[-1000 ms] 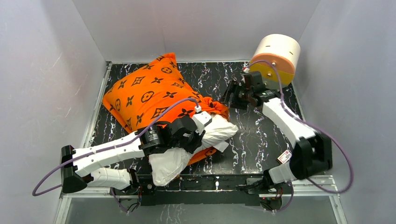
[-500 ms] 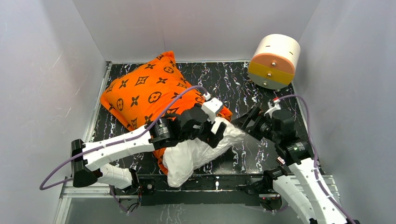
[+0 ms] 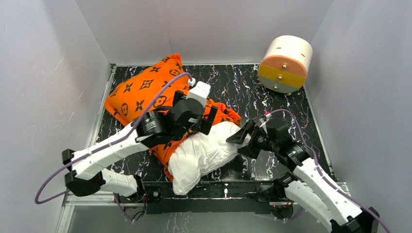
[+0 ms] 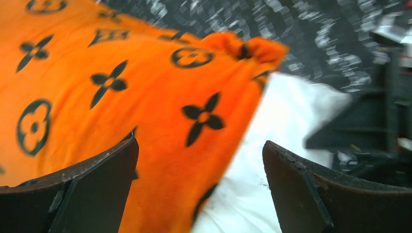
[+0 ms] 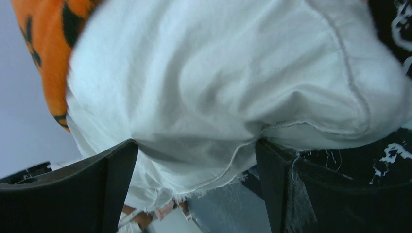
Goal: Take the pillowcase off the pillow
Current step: Remove the pillow from the pillowcase.
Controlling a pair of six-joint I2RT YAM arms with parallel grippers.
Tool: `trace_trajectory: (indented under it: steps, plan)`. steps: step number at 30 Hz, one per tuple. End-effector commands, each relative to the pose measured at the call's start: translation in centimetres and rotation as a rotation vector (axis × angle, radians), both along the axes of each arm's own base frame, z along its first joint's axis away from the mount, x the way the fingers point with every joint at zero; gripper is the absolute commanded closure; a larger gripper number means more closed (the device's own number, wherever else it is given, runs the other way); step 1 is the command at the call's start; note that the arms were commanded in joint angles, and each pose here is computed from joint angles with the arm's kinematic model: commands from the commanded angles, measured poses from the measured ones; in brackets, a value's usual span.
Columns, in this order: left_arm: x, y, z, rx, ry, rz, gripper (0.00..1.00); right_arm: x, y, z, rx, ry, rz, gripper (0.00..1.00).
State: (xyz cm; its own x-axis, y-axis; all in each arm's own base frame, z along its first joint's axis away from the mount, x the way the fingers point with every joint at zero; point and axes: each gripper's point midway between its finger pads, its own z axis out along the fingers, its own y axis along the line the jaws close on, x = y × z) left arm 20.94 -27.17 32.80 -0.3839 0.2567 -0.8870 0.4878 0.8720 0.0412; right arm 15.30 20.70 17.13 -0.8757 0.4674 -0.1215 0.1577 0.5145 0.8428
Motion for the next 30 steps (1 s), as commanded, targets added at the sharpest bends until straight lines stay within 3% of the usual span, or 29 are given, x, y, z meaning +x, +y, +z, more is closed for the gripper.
trace_trajectory:
  steps: [1, 7, 11, 14, 17, 19, 21, 24, 27, 30]
  plan:
    - [1.8, 4.7, -3.9, 0.254, 0.067, 0.208, 0.02, -2.4, 1.8, -1.4, -0.023, 0.067, 0.062, 0.01]
    - [3.1, 4.8, -4.6, 0.273, 0.096, 0.23, 0.02, -3.3, 5.9, -1.8, 0.075, 0.063, 0.179, 0.02]
    - [2.9, 5.8, -4.5, 0.254, 0.093, 0.239, 0.02, -0.4, 6.8, -1.5, 0.019, 0.001, 0.121, 0.31]
    - [2.1, 7.2, -4.4, 0.246, 0.105, 0.266, 0.02, 4.1, 4.2, -0.3, -0.219, -0.153, -0.035, 0.48]
    - [1.3, 9.2, -4.2, 0.222, 0.11, 0.318, 0.02, 7.8, -2.6, 0.3, -0.602, -0.238, -0.257, 0.67]
    - [0.6, 10.4, -4.4, 0.196, 0.11, 0.344, 0.02, 9.4, -6.1, 0.8, -0.766, -0.274, -0.325, 0.7]
    - [0.2, 11.0, -4.4, 0.15, 0.108, 0.355, 0.02, 11.1, -7.8, 1.1, -0.813, -0.282, -0.299, 0.65]
    - [-0.1, 11.0, -4.2, 0.083, 0.1, 0.341, 0.02, 12.6, -9.3, 1.5, -0.812, -0.259, -0.195, 0.44]
    - [0.0, 10.4, -3.8, 0.046, 0.089, 0.319, 0.02, 12.0, -9.4, 2.6, -0.802, -0.236, -0.111, 0.28]
    - [0.1, 9.8, -3.9, 0.04, 0.091, 0.307, 0.02, 10.0, -7.9, 3.7, -0.684, -0.228, -0.069, 0.12]
